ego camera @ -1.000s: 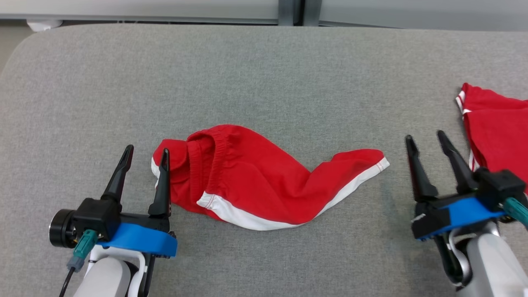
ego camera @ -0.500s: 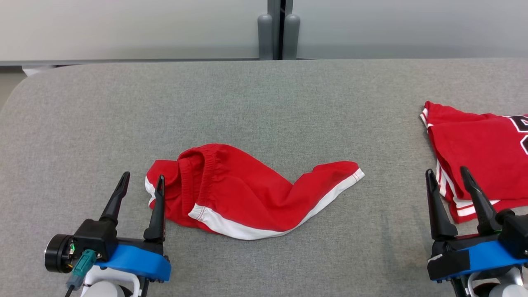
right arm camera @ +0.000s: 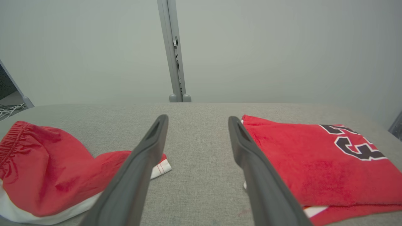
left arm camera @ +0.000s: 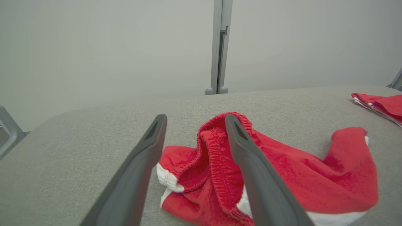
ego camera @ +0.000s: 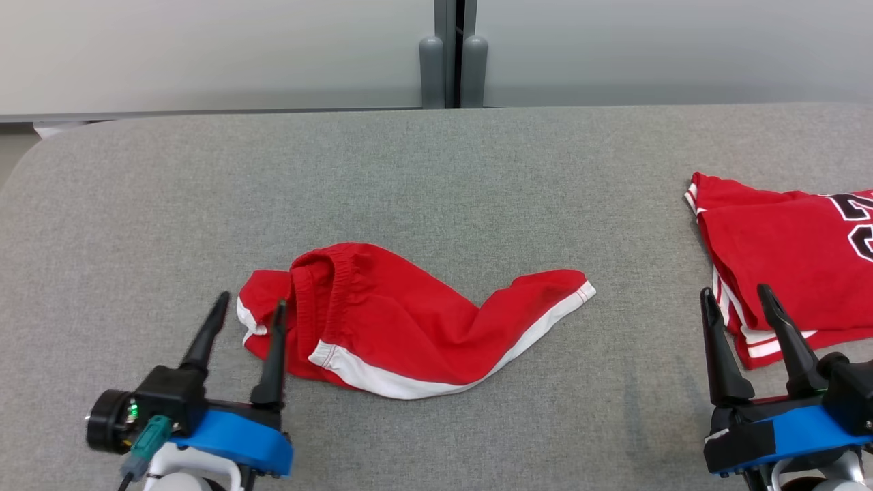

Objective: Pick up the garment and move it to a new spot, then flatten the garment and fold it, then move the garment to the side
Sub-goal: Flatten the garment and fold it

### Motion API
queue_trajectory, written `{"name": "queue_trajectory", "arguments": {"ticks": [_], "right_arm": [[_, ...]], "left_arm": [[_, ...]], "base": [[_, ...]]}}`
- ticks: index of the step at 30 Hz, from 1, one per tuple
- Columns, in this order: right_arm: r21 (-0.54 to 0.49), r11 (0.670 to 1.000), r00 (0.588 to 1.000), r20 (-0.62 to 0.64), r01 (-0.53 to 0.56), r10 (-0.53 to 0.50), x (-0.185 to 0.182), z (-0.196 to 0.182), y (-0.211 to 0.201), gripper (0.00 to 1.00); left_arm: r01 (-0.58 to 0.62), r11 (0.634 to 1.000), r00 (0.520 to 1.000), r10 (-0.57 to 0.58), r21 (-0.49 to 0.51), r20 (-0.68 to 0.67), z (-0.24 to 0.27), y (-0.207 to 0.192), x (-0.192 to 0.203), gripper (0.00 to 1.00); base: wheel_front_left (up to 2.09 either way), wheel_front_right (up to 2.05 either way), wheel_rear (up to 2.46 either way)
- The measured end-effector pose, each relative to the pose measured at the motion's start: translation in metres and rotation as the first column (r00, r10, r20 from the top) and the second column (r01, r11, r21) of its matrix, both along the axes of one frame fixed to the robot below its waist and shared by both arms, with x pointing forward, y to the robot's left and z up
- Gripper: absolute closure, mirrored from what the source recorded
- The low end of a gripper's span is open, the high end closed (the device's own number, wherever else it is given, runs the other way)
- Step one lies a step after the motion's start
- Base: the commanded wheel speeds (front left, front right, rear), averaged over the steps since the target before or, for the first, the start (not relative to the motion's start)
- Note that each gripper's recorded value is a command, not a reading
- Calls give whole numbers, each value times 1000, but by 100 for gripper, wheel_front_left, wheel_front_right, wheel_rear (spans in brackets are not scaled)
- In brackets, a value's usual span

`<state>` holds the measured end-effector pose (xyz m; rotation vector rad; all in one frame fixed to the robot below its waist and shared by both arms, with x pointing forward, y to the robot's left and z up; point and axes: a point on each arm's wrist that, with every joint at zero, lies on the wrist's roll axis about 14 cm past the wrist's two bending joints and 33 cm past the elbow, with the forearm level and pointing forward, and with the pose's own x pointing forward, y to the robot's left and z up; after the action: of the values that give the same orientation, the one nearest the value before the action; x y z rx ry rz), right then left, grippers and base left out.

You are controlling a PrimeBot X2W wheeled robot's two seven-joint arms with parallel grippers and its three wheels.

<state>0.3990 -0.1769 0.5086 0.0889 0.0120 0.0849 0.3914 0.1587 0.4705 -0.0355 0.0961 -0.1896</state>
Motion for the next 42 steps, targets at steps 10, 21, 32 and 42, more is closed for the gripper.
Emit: {"name": "queue_trajectory", "arguments": {"ticks": [10, 21, 32, 42], "right_arm": [[3, 1000, 998, -58, -10, 10, 3, -19, 4, 0], [-3, 999, 986, -162, -36, 35, 12, -54, 9, 0], [16, 984, 936, -304, -179, 176, 47, -116, 52, 0], [54, 972, 899, -372, -229, 232, 63, -145, 71, 100]], "left_arm": [[192, 981, 943, -193, -30, -269, -52, -47, -19, 0], [222, 975, 904, -212, -15, -371, -76, -48, -11, 100], [208, 978, 916, -201, -18, -346, -75, -45, 5, 100], [172, 985, 933, -173, -32, -314, -72, -39, 9, 100]], "base": [[0, 0, 0], [0, 0, 0], [0, 0, 0], [0, 0, 0]]}}
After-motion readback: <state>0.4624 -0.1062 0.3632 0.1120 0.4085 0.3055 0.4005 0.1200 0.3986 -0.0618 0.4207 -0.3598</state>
